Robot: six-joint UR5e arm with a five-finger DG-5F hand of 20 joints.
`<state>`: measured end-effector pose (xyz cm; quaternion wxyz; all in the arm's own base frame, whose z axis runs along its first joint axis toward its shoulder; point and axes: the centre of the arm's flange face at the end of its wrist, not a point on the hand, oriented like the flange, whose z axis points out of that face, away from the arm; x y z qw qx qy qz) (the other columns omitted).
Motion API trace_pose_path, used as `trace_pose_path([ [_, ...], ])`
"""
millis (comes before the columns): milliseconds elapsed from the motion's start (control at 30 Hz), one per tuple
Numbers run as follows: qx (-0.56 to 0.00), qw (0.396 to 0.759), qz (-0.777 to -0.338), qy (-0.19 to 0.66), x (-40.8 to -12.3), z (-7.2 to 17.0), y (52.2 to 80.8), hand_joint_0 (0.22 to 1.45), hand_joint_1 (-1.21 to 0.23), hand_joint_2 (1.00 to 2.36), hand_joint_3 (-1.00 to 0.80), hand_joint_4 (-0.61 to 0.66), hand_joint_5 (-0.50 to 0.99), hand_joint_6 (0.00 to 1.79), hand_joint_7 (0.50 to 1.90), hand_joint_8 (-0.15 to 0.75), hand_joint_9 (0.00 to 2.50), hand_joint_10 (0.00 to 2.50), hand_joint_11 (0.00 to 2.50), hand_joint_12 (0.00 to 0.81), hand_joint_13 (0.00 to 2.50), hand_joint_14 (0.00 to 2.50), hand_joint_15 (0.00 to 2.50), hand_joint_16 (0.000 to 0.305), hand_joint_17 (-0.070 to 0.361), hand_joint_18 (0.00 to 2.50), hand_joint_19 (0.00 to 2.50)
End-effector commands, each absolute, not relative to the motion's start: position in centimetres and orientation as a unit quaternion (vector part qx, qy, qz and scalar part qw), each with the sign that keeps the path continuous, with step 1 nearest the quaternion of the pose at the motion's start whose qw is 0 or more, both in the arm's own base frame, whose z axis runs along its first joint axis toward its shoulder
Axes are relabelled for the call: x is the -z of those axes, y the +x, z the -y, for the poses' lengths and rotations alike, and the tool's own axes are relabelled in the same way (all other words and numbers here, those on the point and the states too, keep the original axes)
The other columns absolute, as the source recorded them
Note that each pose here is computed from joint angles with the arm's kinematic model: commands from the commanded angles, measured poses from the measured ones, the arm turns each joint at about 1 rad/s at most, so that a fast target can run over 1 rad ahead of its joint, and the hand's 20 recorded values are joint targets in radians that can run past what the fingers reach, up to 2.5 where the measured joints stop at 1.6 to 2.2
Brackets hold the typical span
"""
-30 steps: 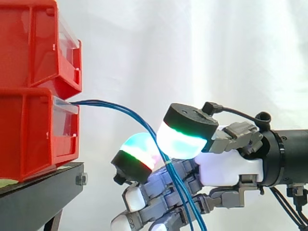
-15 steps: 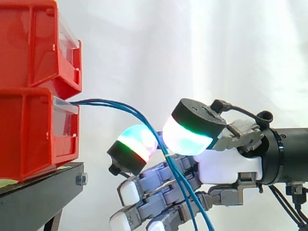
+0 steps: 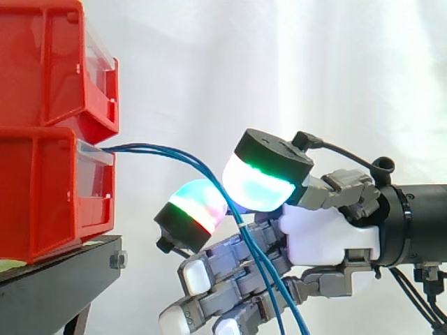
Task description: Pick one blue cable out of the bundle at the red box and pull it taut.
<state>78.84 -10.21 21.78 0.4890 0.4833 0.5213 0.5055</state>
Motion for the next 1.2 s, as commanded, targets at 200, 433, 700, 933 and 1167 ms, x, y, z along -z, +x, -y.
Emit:
trace_pose_path([
  [200,-0.495,0.473,-0.537,0.493,-21.34,10.27,78.26,0.59,-0.76,1.00,-0.50,-0.05,-0.20,0.79,1.01,0.291,0.78,0.01,0.66,0.393,0.64,0.01,0.27,0.052,0.117,0.71,0.44],
  [433,-0.497,0.468,-0.544,0.488,-21.30,10.09,78.20,0.55,-0.75,1.00,-0.50,0.00,-0.20,0.79,0.99,0.304,0.79,0.02,0.67,0.402,0.66,0.01,0.28,0.053,0.120,0.72,0.44],
  [700,-0.490,0.475,-0.552,0.479,-21.23,9.97,78.17,0.54,-0.74,1.00,-0.50,0.10,-0.19,0.79,1.01,0.333,0.81,0.01,0.68,0.413,0.67,0.01,0.28,0.055,0.124,0.74,0.44],
  [933,-0.489,0.476,-0.554,0.477,-21.17,9.85,78.17,0.55,-0.74,1.00,-0.50,0.11,-0.18,0.78,1.02,0.337,0.82,0.02,0.68,0.410,0.68,0.01,0.28,0.055,0.123,0.75,0.44],
  [1167,-0.489,0.476,-0.554,0.477,-21.12,9.85,78.21,0.62,-0.76,1.01,-0.39,0.10,-0.18,0.81,1.04,0.335,0.83,0.01,0.68,0.401,0.69,0.01,0.29,0.053,0.120,0.76,0.44],
])
